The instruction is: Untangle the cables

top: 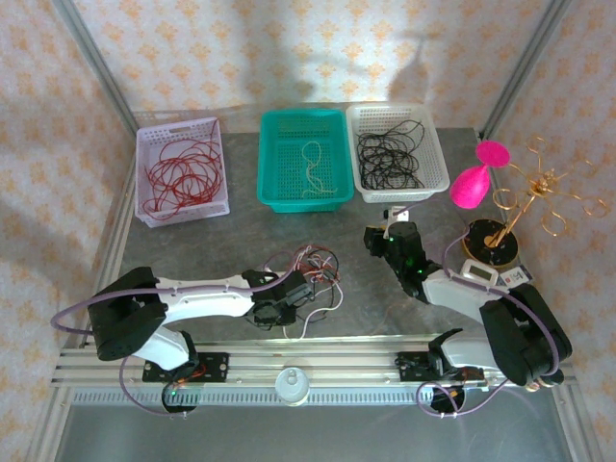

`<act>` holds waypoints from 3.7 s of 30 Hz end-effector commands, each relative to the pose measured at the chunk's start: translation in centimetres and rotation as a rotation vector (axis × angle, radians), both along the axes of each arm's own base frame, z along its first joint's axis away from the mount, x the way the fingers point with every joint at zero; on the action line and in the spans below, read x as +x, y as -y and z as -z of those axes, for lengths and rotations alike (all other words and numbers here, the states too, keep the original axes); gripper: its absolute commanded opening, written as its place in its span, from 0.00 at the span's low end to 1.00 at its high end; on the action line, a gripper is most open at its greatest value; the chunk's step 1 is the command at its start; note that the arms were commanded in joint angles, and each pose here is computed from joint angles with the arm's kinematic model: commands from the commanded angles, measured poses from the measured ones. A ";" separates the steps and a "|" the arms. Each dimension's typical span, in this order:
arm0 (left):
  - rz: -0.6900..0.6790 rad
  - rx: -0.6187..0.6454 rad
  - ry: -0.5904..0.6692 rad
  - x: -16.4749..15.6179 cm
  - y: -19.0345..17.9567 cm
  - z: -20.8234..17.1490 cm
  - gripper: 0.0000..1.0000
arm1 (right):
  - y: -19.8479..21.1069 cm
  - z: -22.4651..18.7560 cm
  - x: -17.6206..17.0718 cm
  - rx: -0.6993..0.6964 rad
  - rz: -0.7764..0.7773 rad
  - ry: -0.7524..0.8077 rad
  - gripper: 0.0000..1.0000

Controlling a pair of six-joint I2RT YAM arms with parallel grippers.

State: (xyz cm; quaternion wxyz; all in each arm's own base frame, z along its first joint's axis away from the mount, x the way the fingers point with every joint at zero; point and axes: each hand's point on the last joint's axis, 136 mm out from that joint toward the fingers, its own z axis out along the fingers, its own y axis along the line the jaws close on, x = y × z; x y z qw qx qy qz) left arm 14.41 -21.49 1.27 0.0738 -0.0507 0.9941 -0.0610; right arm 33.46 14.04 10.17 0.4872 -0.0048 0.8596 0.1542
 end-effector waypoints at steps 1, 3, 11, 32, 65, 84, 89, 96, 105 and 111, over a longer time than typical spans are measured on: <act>-0.003 0.040 0.039 0.9 0.0 0.4 0.08 | 0.1 -0.4 0.4 -0.001 0.024 0.010 0.37; -0.006 0.057 0.059 1.3 -0.2 -0.1 0.00 | 0.1 -0.4 0.4 -0.001 0.026 0.009 0.37; -0.046 0.076 0.360 4.6 -0.5 -6.0 0.00 | 0.0 -0.2 0.4 0.004 0.021 0.005 0.37; -0.154 -0.105 0.932 7.5 -5.8 -23.6 0.00 | -1.8 -9.0 -0.6 0.182 -0.073 0.156 0.42; 0.113 -0.442 1.457 6.1 -3.4 -44.0 0.00 | -18.4 -18.8 -14.3 0.328 -1.075 0.508 0.49; 0.156 -0.409 1.498 6.3 -2.8 -47.4 0.00 | -15.7 -18.8 -12.4 0.311 -0.875 0.495 0.43; 0.152 -0.353 1.461 6.8 -2.7 -45.9 0.00 | -11.9 -21.8 -11.7 0.402 -0.828 0.406 0.36; 0.165 -0.356 1.442 7.0 -2.0 -44.8 0.00 | -12.4 -27.5 -15.5 0.476 -1.031 0.440 0.49; 0.186 -0.365 1.411 7.0 -1.3 -44.1 0.00 | -16.4 -29.6 -15.5 0.450 -1.151 0.396 0.47; 0.189 -0.361 1.414 7.0 -1.2 -44.3 0.00 | -17.2 -28.0 -13.8 0.394 -1.112 0.347 0.13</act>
